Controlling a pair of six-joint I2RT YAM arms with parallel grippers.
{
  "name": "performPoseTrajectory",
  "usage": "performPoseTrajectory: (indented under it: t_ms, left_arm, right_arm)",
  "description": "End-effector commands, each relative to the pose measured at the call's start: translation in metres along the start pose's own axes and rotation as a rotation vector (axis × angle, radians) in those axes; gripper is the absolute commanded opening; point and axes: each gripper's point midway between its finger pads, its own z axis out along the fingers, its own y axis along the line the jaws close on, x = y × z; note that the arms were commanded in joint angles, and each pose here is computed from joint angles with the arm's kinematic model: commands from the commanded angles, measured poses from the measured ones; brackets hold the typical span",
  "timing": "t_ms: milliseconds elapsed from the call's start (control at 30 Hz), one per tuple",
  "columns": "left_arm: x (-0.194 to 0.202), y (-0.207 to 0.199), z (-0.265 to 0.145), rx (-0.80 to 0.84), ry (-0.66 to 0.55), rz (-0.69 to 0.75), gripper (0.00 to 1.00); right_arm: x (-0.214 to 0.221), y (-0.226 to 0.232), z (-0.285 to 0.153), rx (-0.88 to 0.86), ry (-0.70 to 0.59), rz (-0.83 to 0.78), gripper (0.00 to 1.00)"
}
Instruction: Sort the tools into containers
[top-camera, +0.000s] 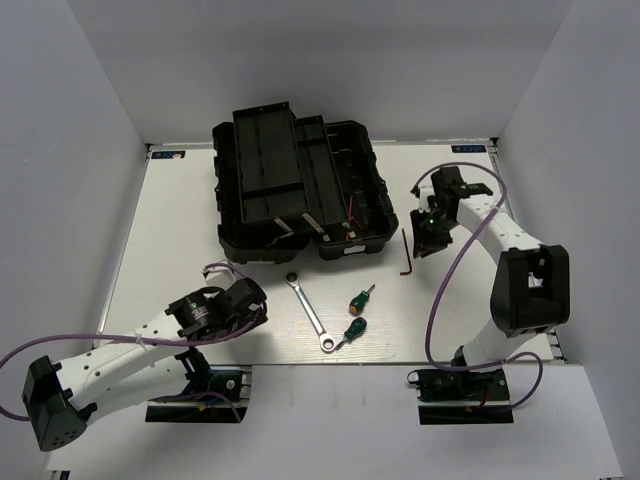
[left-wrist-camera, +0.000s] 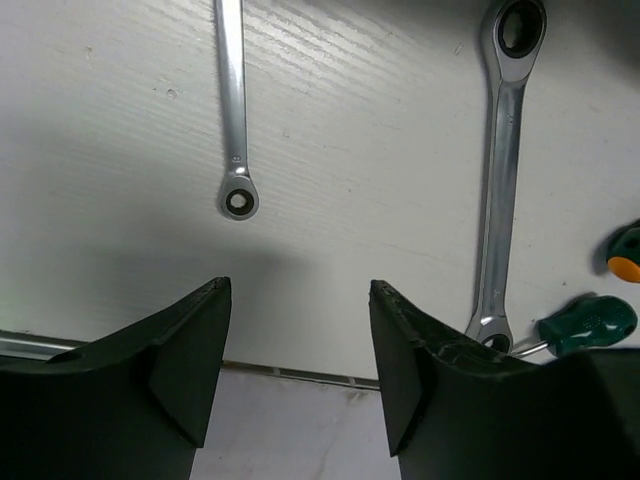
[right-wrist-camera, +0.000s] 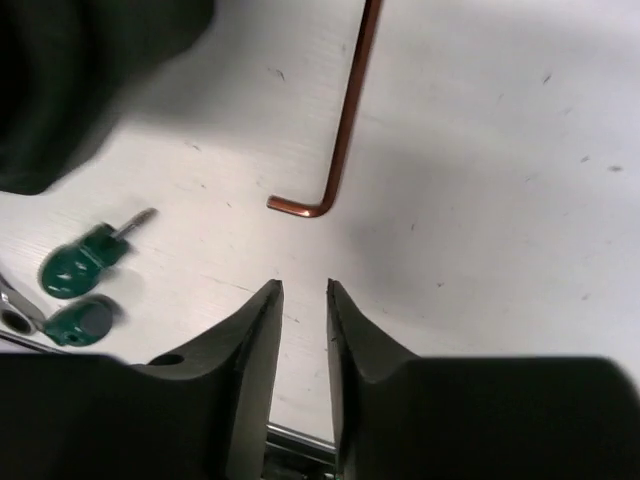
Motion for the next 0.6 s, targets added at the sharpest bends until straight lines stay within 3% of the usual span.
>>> performPoseTrajectory:
  t_ms: [0, 133, 200, 433, 567]
  left_arm:
    - [-0.013, -0.014, 0.000, 0.033, -0.039, -0.024, 0.68]
    - [-0.019, -0.023, 0.000, 0.050, -0.052, -0.006, 0.68]
    - [-0.021, -0.029, 0.001, 0.047, -0.051, 0.019, 0.68]
    - [-0.023, -0.033, 0.000, 0.044, -0.045, 0.030, 0.68]
    - [-0.026, -0.029, 0.001, 0.028, -0.054, 0.026, 0.68]
  right_arm:
    - [-0.003, -0.003, 0.014, 0.007, -0.026, -0.012, 0.31]
    - [-0.006, -0.002, 0.042, -0.016, 0.014, 0.024, 0.45]
    - [-0.012, -0.005, 0.055, -0.011, 0.025, 0.039, 0.46]
    - [-0.023, -0.018, 0.083, 0.069, 0.036, 0.014, 0.45]
    - [-0.021, -0.033, 0.092, 0.195, 0.015, 0.020, 0.34]
